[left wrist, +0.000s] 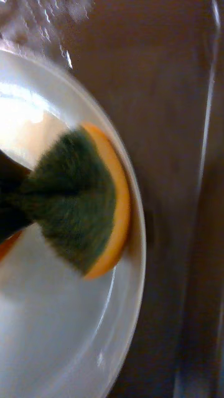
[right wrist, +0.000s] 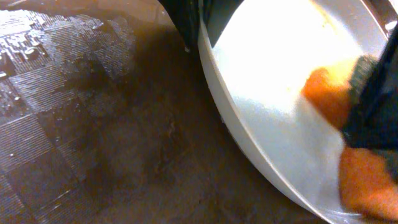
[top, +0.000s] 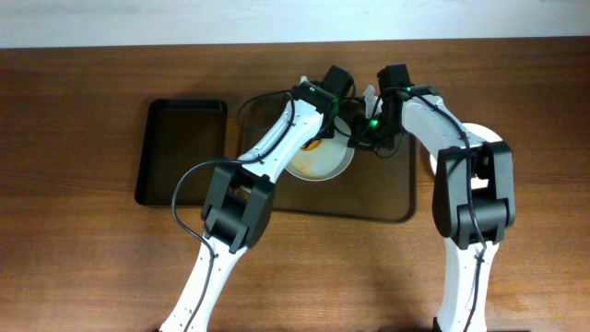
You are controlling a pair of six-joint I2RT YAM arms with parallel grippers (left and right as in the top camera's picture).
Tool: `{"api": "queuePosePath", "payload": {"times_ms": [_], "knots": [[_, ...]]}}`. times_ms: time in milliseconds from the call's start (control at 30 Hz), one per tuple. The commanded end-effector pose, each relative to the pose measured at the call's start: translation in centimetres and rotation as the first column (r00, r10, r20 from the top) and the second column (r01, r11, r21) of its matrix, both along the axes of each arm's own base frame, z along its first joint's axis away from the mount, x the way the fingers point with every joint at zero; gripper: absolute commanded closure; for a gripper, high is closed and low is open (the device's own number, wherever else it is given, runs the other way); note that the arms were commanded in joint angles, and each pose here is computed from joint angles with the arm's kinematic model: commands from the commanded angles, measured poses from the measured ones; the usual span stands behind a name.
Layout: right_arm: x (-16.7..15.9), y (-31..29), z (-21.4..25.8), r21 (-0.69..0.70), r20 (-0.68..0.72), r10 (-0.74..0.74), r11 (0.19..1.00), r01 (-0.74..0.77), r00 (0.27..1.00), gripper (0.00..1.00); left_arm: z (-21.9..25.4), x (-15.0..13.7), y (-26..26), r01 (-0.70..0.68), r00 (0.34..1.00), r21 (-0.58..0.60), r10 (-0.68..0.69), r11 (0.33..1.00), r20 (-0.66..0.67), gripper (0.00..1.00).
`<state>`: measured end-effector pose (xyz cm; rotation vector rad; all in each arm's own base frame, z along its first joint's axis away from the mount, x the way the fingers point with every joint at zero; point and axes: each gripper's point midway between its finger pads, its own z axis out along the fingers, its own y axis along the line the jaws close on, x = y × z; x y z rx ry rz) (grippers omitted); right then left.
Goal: Clean dirty plates on tray and stack at the side
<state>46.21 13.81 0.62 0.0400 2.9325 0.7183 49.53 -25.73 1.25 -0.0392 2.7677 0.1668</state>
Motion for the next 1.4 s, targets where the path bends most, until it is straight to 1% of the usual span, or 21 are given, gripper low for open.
{"api": "queuePosePath", "payload": {"times_ms": [0, 67, 167, 233, 333, 400, 433, 533, 633, 667, 733, 800, 833, 867, 967, 1067, 1133, 1200, 1267, 1333, 1367], "knots": [[-0.2, -0.1, -1.1, -0.015, -0.023, -0.006, 1.000, 0.005, 1.000, 0.96, -3.2, -2.8, 3.2, -0.111, 0.987, 0.118, 0.123, 0.987, -0.104, 1.00], [-0.2, -0.1, -1.1, -0.015, -0.022, -0.006, 1.000, 0.005, 1.000, 0.96, -4.1, -8.8, 0.9, -0.100, 0.909, -0.023, 0.082, 0.995, -0.409, 1.00], [-0.2, -0.1, -1.1, -0.015, -0.023, -0.006, 1.000, 0.005, 1.000, 0.96, -3.4, -12.4, -3.4, -0.118, 0.808, -0.262, -0.061, 0.958, -0.586, 1.00], [-0.2, 0.0, -1.1, -0.015, -0.023, -0.006, 1.000, 0.005, 1.000, 0.96, -3.8, -10.4, -3.5, -0.082, 0.856, -0.272, -0.072, 0.959, -0.512, 1.00], [-0.2, 0.0, -1.1, -0.015, -0.023, -0.006, 1.000, 0.005, 1.000, 0.96, -3.9, -2.9, 0.5, -0.042, 0.984, -0.038, 0.035, 0.998, -0.175, 1.00], [-0.2, -0.1, -1.1, -0.015, -0.023, -0.006, 1.000, 0.005, 1.000, 0.96, -2.2, 0.4, 3.8, -0.093, 0.996, 0.152, 0.090, 0.984, 0.026, 1.00], [-0.2, -0.1, -1.1, -0.015, -0.023, -0.006, 1.000, 0.005, 1.000, 0.96, -1.8, 0.6, 4.8, -0.105, 0.994, 0.201, 0.097, 0.974, 0.049, 1.00], [-0.2, -0.1, -1.1, -0.015, -0.023, -0.006, 1.000, 0.005, 1.000, 0.96, -2.7, -3.0, 5.5, -0.070, 0.989, 0.231, 0.098, 0.970, -0.113, 1.00], [-0.1, 0.0, -1.1, -0.014, -0.019, -0.006, 1.000, 0.006, 1.000, 0.96, -4.1, -9.7, 0.3, -0.068, 0.882, -0.085, 0.020, 0.994, -0.471, 1.00], [-0.1, 0.0, -1.1, -0.014, -0.019, -0.006, 1.000, 0.006, 1.000, 0.96, -3.6, -11.5, -2.6, -0.048, 0.829, -0.256, -0.105, 0.965, -0.550, 1.00], [-0.1, 0.0, -1.1, -0.014, -0.019, -0.006, 1.000, 0.005, 1.000, 0.96, -3.3, -10.6, -4.6, 0.029, 0.835, -0.381, -0.232, 0.924, -0.499, 1.00], [-0.1, 0.0, -1.1, -0.014, -0.019, -0.006, 1.000, 0.005, 1.000, 0.96, -3.8, -7.2, -4.4, 0.073, 0.902, -0.351, -0.212, 0.934, -0.376, 1.00], [-0.1, 0.0, -1.1, -0.014, -0.019, -0.006, 1.000, 0.005, 1.000, 0.96, -4.0, -5.2, -3.4, 0.073, 0.939, -0.281, -0.161, 0.957, -0.303, 1.00], [-0.1, 0.0, -1.1, -0.015, -0.019, -0.006, 1.000, 0.005, 1.000, 0.96, -3.8, -1.9, -0.4, -0.012, 0.987, -0.109, -0.005, 0.994, -0.158, 1.00], [-0.1, -0.1, -1.1, -0.018, -0.019, -0.006, 1.000, 0.006, 1.000, 0.96, -2.2, 0.7, 4.4, -0.162, 0.986, 0.126, 0.158, 0.979, 0.043, 1.00], [-0.1, -0.1, -1.1, -0.018, -0.019, -0.006, 1.000, 0.006, 1.000, 0.96, -3.6, -3.4, 3.5, -0.122, 0.977, 0.074, 0.133, 0.990, -0.169, 1.00], [-0.1, -0.1, -1.1, -0.018, -0.019, -0.006, 1.000, 0.006, 1.000, 0.96, -4.1, -9.3, 0.9, -0.099, 0.884, -0.077, 0.052, 0.992, -0.465, 1.00], [-0.1, -0.1, -1.1, -0.017, -0.018, -0.007, 1.000, 0.006, 1.000, 0.96, -2.5, -13.9, -3.4, -0.045, 0.746, -0.358, -0.207, 0.933, -0.633, 1.00], [-0.1, -0.1, -1.1, -0.017, -0.019, -0.007, 1.000, 0.006, 1.000, 0.96, -2.8, -12.9, -3.3, -0.022, 0.773, -0.357, -0.210, 0.934, -0.599, 1.00], [-0.1, -0.1, -1.1, -0.017, -0.019, -0.007, 1.000, 0.007, 1.000, 0.96, -4.2, -6.6, -0.2, 0.054, 0.911, -0.199, -0.130, 0.979, -0.392, 1.00], [-0.1, -0.1, -1.1, -0.017, -0.019, -0.007, 1.000, 0.007, 1.000, 0.96, -4.2, -4.8, 1.5, 0.052, 0.940, -0.123, -0.090, 0.991, -0.330, 1.00]]}}
